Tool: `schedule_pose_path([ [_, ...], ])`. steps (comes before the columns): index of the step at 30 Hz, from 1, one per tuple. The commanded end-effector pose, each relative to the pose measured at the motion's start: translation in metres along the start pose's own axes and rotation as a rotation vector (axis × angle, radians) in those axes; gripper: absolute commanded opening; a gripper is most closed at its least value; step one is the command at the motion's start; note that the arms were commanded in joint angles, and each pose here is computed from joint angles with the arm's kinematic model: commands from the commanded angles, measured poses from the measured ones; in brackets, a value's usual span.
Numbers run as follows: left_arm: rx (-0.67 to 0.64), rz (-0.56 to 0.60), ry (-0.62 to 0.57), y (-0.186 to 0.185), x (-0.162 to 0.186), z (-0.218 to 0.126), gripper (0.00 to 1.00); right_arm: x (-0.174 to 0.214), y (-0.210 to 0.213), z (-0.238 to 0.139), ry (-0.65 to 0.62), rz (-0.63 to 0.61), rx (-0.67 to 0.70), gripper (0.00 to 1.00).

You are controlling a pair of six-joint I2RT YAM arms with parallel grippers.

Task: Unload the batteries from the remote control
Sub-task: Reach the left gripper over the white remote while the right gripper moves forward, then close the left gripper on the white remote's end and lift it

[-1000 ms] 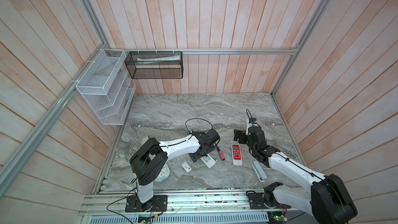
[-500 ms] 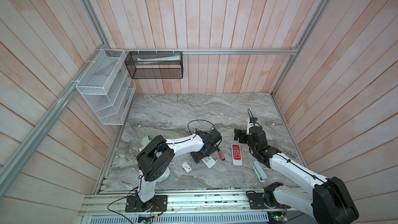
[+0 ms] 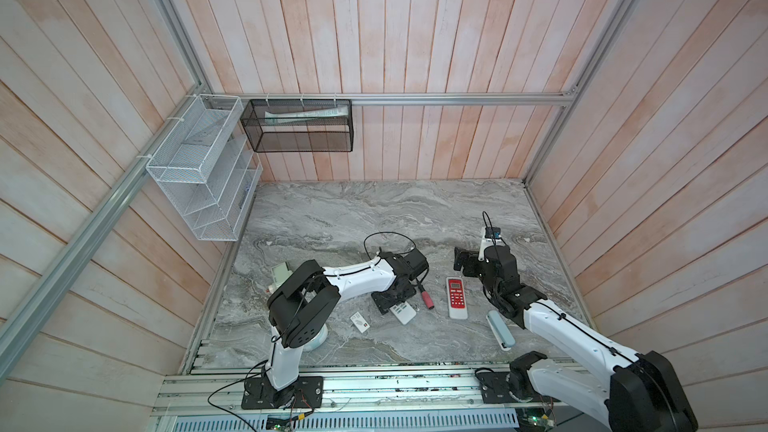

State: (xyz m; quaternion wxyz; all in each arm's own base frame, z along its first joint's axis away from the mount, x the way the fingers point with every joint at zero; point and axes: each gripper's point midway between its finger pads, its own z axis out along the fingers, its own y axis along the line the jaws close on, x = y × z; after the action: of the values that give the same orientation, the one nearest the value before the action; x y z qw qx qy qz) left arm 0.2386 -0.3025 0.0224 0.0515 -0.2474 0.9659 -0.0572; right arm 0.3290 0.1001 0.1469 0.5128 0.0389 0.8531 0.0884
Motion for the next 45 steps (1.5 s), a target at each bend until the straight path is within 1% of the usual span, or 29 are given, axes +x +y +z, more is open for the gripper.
schedule_pose_path([
  [1, 0.001, 0.004, 0.013, -0.001, 0.000, 0.008, 0.72, -0.001, -0.001, -0.001, -0.011, -0.010, 0.006, 0.98],
  [3, 0.008, 0.009, 0.016, -0.002, 0.000, 0.009, 0.67, -0.001, 0.000, -0.001, -0.009, -0.009, 0.002, 0.98],
  [7, 0.023, 0.018, 0.023, -0.003, 0.000, 0.010, 0.61, 0.000, 0.002, 0.000, -0.005, -0.008, -0.009, 0.98],
  [9, 0.043, 0.023, 0.024, -0.006, -0.001, 0.010, 0.61, 0.000, 0.003, 0.000, -0.004, -0.008, -0.014, 0.98],
  [14, 0.111, 0.034, 0.008, -0.011, -0.008, 0.006, 0.55, 0.002, 0.009, 0.002, 0.011, -0.010, -0.046, 0.98],
  [19, 0.166, 0.031, -0.037, -0.011, -0.021, -0.001, 0.55, 0.003, 0.020, 0.003, 0.027, -0.007, -0.105, 0.98],
  [22, 0.209, 0.052, -0.094, -0.013, -0.032, -0.009, 0.55, 0.008, 0.037, 0.002, 0.056, -0.015, -0.199, 0.98],
  [25, 0.279, 0.080, -0.176, -0.017, -0.045, -0.017, 0.54, 0.020, 0.061, -0.002, 0.106, -0.034, -0.346, 0.98],
  [28, 0.359, 0.071, -0.243, -0.018, -0.057, -0.026, 0.54, 0.031, 0.084, -0.009, 0.159, -0.029, -0.492, 0.97],
  [33, 0.509, 0.075, -0.334, -0.025, -0.078, -0.055, 0.54, 0.038, 0.118, -0.025, 0.230, -0.007, -0.711, 0.86],
  [37, 0.585, 0.096, -0.395, -0.030, -0.089, -0.077, 0.54, 0.039, 0.141, -0.032, 0.258, 0.018, -0.834, 0.78],
  [39, 0.629, 0.104, -0.406, -0.033, -0.093, -0.086, 0.54, 0.041, 0.152, -0.034, 0.272, 0.013, -0.867, 0.75],
  [43, 0.712, 0.109, -0.404, -0.038, -0.098, -0.100, 0.54, 0.050, 0.169, -0.032, 0.310, -0.008, -0.888, 0.67],
  [45, 0.741, 0.115, -0.402, -0.040, -0.100, -0.105, 0.54, 0.053, 0.177, -0.030, 0.321, -0.022, -0.902, 0.62],
])
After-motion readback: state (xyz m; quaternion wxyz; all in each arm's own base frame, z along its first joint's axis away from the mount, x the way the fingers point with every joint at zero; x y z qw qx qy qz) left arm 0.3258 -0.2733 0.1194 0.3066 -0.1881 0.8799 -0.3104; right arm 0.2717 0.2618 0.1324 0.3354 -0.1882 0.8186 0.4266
